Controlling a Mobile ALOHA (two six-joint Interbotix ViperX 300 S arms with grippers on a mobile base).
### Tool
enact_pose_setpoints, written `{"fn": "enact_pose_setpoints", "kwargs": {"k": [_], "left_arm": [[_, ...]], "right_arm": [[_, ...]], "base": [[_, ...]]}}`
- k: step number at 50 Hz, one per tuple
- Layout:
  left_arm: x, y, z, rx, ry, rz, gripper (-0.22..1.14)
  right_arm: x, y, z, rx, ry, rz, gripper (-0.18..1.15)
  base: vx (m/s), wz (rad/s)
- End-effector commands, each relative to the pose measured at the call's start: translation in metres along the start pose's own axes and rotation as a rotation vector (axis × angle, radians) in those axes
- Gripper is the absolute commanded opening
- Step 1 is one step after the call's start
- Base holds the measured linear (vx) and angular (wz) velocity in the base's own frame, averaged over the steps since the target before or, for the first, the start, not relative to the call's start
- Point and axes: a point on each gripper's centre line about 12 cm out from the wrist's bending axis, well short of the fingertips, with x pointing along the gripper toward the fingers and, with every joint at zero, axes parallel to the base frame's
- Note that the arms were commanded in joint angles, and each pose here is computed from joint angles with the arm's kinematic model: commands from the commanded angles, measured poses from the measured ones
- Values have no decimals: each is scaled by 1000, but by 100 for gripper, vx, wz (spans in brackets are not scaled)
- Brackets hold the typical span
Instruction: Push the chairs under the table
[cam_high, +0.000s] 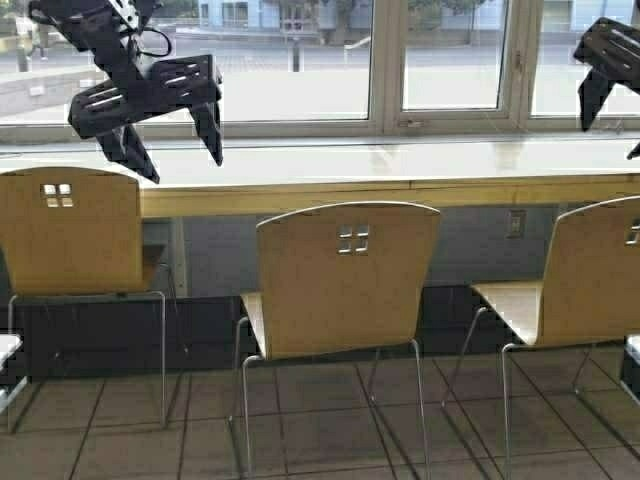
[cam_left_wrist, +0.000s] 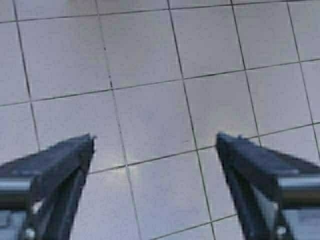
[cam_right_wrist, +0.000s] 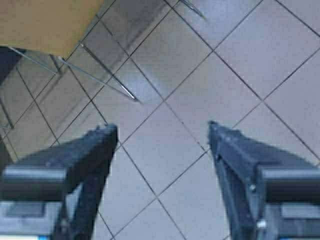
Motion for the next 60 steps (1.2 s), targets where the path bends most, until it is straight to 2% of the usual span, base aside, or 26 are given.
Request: {"fn": "enact_pose_setpoints", "kwargs": {"k": [1,30,47,60], "left_arm": [[-4,-4,11,-2,-33,-11,102],[-2,-3,9,-13,-22,-9,102],[7,0,2,-12,12,3,102],[6,3,6,-21,2,7,102]], "right_arm": [[-3,8,8,4,-17,20,91],[-7,11,10,24,-19,35,91],[3,3,-1,36,28,4,91],[7,3,-5,43,42,0,91]], "base": [[11,-14],[20,-6],[29,3],[28,-4]]}}
